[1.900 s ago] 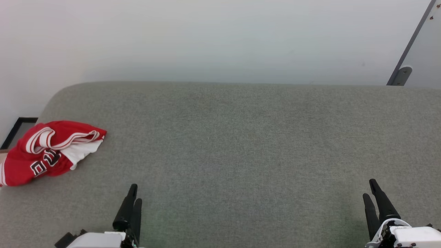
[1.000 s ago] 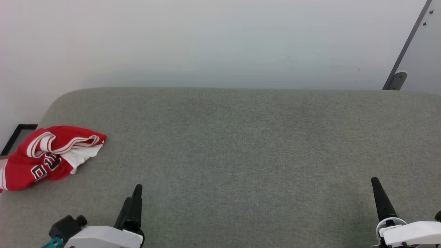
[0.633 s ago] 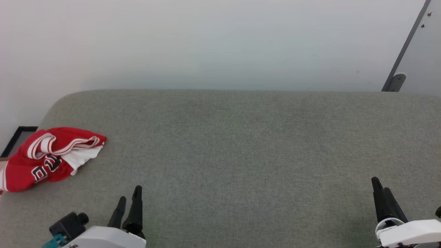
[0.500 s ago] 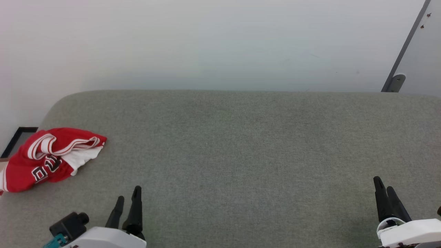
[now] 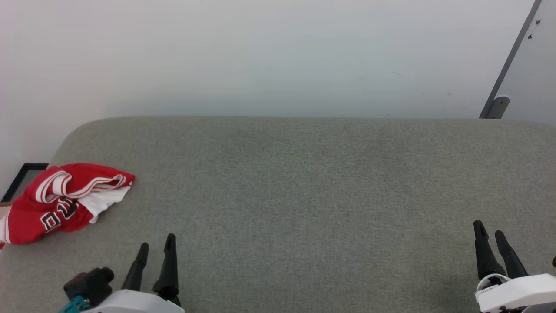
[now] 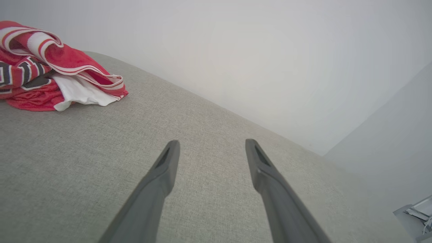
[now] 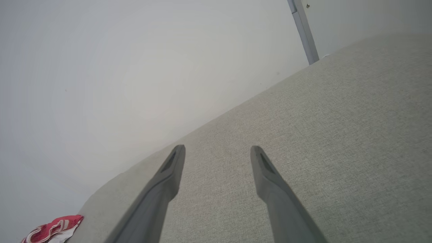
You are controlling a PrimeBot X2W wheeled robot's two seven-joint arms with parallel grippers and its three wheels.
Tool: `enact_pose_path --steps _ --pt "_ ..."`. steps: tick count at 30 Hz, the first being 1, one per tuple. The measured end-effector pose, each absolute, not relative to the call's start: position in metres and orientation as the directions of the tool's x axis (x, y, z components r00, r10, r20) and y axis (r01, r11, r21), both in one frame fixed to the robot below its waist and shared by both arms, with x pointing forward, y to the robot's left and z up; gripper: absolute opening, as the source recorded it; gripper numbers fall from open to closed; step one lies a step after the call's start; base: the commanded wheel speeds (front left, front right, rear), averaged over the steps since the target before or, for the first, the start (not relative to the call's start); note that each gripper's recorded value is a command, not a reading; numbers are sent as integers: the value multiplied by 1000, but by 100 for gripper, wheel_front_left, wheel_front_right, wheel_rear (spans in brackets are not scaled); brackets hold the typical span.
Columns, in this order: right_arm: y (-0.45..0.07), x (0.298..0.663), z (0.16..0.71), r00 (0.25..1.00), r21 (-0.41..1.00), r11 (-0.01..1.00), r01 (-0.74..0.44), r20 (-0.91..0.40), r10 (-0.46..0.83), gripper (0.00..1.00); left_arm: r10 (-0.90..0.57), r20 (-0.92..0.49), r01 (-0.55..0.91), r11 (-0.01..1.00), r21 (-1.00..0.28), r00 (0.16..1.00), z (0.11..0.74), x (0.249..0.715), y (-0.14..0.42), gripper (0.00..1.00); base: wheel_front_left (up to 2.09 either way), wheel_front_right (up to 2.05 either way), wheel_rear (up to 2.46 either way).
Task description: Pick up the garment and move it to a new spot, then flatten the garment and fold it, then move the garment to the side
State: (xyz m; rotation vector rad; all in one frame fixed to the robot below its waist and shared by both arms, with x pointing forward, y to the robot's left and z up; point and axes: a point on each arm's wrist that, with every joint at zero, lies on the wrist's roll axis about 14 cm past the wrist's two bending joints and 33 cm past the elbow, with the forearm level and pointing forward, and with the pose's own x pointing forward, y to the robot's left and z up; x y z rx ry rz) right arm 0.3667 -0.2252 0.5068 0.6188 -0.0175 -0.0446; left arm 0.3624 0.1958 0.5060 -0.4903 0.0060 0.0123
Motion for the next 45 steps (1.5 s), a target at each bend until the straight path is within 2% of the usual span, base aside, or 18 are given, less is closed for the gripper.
enact_pose_path --steps 20,45 --pt "-229 365 518 998 438 899 24 46 -49 100 -20 75 41 958 -283 997 520 358 193 100 0 0 0" --pt "-231 362 531 995 251 968 8 92 -32 100 -82 144 95 991 -90 986 532 352 182 100 0 0 0"
